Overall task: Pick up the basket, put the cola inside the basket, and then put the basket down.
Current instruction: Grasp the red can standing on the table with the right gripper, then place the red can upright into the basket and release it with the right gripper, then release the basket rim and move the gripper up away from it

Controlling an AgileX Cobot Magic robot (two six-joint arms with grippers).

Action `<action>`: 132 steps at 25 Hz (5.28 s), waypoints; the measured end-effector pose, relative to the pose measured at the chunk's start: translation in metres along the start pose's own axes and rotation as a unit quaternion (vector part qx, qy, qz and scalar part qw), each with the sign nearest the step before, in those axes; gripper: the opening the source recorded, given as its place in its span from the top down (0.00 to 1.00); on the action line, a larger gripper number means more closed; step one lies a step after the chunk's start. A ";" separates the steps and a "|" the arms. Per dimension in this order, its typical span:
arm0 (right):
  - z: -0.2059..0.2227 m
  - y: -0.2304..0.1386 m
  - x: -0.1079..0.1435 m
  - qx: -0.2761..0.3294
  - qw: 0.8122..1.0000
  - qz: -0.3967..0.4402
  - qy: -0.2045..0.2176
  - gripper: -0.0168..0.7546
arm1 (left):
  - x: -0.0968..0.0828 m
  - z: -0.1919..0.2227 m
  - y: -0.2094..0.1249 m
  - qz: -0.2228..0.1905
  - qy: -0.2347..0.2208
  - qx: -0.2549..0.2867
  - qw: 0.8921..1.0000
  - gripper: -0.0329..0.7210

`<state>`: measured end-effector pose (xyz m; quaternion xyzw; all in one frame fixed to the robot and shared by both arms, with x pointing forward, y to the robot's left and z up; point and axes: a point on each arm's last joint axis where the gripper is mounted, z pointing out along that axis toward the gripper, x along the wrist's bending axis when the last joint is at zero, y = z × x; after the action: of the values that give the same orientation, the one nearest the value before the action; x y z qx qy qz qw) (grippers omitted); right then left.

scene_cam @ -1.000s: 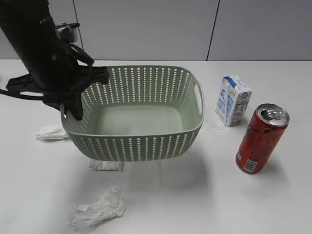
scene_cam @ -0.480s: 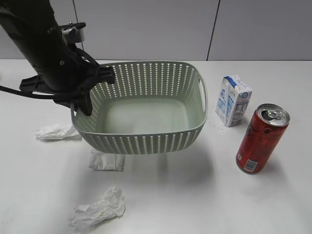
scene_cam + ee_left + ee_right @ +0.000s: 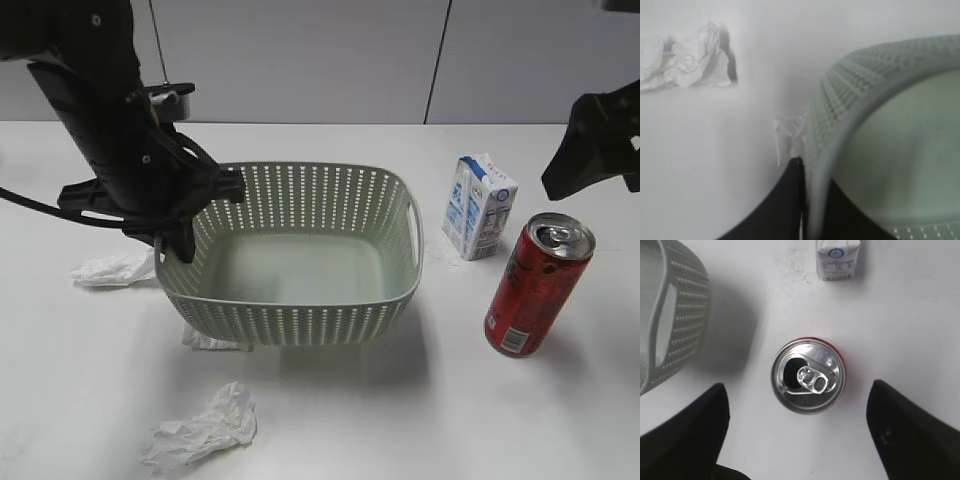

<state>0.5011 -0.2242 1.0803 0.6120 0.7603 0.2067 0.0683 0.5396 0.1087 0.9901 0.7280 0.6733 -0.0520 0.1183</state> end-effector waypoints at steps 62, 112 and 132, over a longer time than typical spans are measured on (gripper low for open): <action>-0.066 0.059 0.103 -0.058 0.984 -0.131 0.102 0.33 | -0.003 0.014 0.008 -0.005 -0.012 -0.023 1.000 0.95; 0.022 0.135 0.039 -0.023 0.996 -0.072 -0.037 0.21 | 0.000 0.014 0.002 -0.003 0.003 0.012 1.000 0.95; -0.060 -0.048 -0.025 -0.030 0.996 0.032 -0.082 0.21 | 0.002 0.014 0.000 0.002 0.012 0.021 1.000 0.95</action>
<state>0.4424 -0.2703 1.1115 0.6485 0.7257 0.1808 0.1420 0.5411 0.1069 0.9761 0.7319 0.6723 -0.0569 0.0953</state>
